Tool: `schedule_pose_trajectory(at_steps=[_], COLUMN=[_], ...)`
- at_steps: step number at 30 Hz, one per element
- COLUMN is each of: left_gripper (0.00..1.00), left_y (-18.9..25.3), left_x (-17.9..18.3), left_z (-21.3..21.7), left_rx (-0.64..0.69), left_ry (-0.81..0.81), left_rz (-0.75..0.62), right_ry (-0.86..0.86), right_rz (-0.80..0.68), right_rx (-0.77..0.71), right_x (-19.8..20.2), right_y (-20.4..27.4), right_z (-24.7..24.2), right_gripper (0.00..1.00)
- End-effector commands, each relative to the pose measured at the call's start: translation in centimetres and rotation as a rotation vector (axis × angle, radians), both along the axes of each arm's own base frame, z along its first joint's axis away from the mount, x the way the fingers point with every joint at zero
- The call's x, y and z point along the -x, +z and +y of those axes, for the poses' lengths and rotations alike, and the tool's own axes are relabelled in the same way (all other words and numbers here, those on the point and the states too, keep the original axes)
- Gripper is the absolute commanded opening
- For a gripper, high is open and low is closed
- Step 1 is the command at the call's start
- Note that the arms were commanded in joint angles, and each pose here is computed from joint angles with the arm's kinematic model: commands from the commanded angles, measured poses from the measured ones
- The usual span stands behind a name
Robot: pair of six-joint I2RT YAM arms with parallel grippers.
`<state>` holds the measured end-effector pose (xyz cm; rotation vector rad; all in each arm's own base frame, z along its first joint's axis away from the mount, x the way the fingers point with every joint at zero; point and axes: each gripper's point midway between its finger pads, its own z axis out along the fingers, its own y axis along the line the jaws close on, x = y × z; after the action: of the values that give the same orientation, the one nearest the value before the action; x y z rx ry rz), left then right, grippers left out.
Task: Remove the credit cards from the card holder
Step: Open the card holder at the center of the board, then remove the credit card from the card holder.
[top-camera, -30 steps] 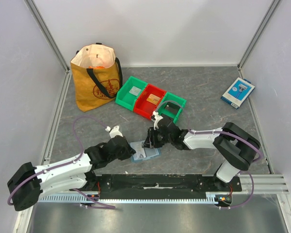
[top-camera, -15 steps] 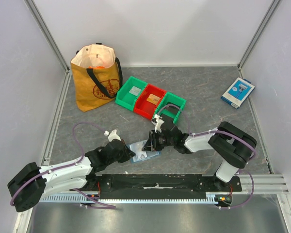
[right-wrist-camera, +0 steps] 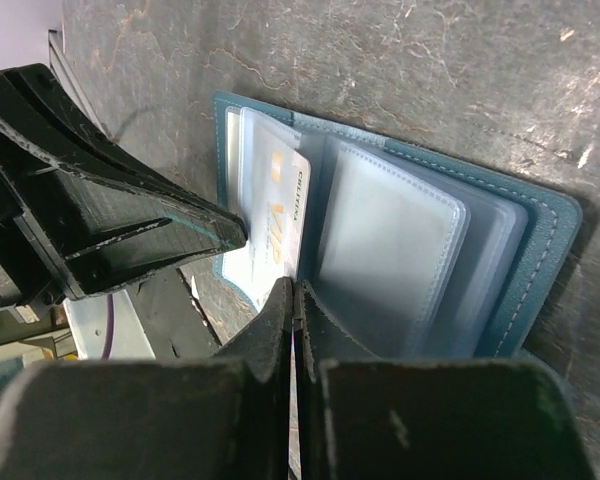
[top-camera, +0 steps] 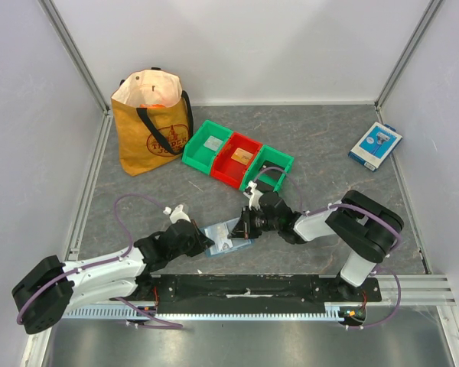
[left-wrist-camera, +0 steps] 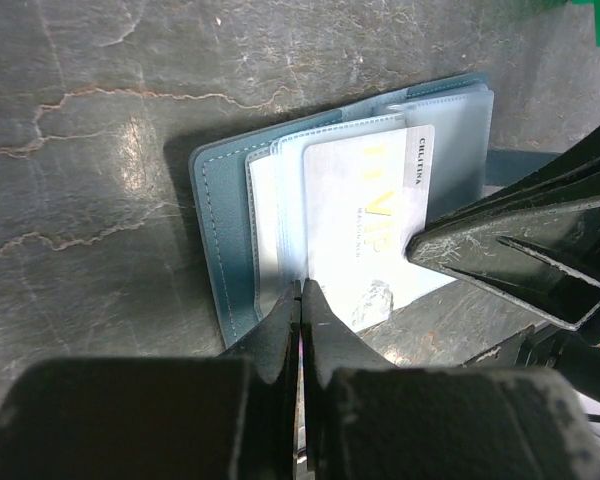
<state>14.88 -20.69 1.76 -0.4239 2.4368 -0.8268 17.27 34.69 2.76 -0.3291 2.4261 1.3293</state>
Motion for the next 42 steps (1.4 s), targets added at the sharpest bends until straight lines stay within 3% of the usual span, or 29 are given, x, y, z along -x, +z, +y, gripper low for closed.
schedule_pose_trajectory(at_steps=[1,11,13,19,25,27,32,42], left_gripper=[0.02,0.02,0.02,0.02,0.02,0.02,0.02,0.02], left_y=[-3.1,-2.8,-2.7,-2.3,-2.5,-2.5,-2.6,-2.5], left_x=[1.6,1.4,1.4,1.2,1.3,1.4,1.4,1.4], left_z=[2.5,2.7,2.6,2.1,2.0,2.0,2.0,2.3], left_rx=[-0.102,-0.108,-0.107,-0.106,-0.103,-0.105,-0.108,-0.099], left_ry=[0.027,0.027,0.022,-0.001,-0.006,-0.009,-0.008,0.004], left_rz=[0.09,0.081,0.076,0.068,0.072,0.075,0.076,0.068], right_ry=[0.01,0.0,0.01,0.027,0.039,0.045,0.043,-0.008], right_rz=[-0.019,-0.065,-0.065,-0.04,-0.028,-0.026,-0.035,-0.126], right_rx=[-0.034,0.076,0.063,0.019,-0.001,-0.006,0.012,0.175], right_x=[-0.3,-1.6,-1.7,-1.6,-1.6,-1.5,-1.7,-3.6], right_y=[0.5,0.5,0.7,0.7,0.7,0.7,0.6,1.7], right_z=[-0.1,-1.9,-1.5,-0.5,0.1,0.1,-0.3,-4.3], right_gripper=[0.0,0.01,0.1,0.24,0.26,0.24,0.0,0.0])
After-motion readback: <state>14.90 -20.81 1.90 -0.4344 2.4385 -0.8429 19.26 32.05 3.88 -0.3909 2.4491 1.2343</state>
